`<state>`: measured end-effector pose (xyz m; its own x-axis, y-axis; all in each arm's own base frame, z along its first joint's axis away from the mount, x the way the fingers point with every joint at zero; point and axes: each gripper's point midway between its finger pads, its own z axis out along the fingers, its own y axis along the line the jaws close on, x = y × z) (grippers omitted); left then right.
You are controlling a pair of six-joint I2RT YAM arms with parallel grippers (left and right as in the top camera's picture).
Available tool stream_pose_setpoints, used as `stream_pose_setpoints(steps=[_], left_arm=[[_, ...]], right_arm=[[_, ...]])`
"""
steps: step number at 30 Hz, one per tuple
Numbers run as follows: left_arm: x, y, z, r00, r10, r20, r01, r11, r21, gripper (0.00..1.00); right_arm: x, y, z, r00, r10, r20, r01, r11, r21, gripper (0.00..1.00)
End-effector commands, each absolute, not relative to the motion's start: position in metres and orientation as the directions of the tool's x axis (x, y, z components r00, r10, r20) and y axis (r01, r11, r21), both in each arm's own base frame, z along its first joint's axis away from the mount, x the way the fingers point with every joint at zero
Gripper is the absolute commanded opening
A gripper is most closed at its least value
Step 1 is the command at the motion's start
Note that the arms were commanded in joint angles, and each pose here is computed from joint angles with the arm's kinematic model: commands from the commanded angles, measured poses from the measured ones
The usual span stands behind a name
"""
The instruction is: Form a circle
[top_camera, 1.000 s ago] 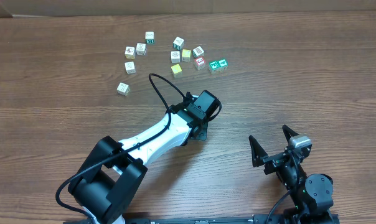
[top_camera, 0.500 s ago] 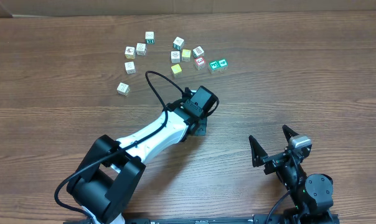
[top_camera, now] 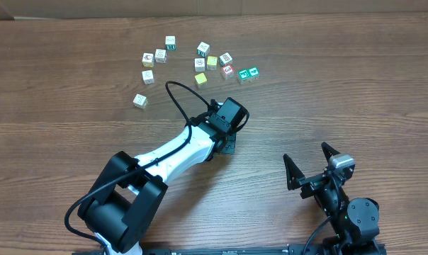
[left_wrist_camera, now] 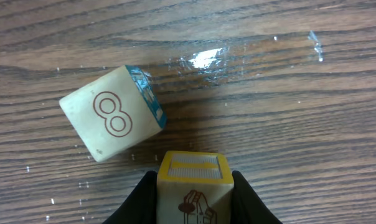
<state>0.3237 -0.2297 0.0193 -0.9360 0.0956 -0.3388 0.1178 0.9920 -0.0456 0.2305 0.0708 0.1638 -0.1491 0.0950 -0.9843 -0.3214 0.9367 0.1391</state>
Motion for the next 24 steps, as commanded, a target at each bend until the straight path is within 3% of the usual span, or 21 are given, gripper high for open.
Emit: stream_pose_setpoints(steps=[1, 3, 6, 16, 24], left_arm=[[0.3257, -0.2236, 0.0123, -0.941, 0.097, -0.323, 0.115, 0.993, -0.038, 0.08], [0.3269, -0.2220, 0.0122, -0.943, 0.091, -0.321, 0.110, 0.993, -0.041, 0.17], [0.3269, -0.2235, 0.0122, -0.944, 0.089, -0.318, 0.111, 0.992, -0.054, 0.22], [0.3255, -0.2314, 0.0127, -0.941, 0.120, -0.315, 0.153, 0.985, -0.081, 0.22], [0.3263, -0.2304, 0.0128, -0.941, 0.118, -0.317, 0.150, 0.986, -0.078, 0.35]], right_arm=[[0.2306, 0.0693, 0.1664, -0.135, 0.102, -0.986, -0.317, 0.938, 0.141, 1.00], [0.2306, 0.0693, 0.1664, -0.135, 0.102, -0.986, -0.317, 0.938, 0.141, 1.00], [0.2306, 0.0692, 0.1664, -0.135, 0.102, -0.986, -0.317, 0.938, 0.141, 1.00], [0.2306, 0.0693, 0.1664, -0.135, 0.102, -0.986, -0.317, 0.938, 0.141, 1.00], [0.2306, 0.0693, 0.1664, -0.135, 0.102, -0.986, -0.317, 0.938, 0.141, 1.00]])
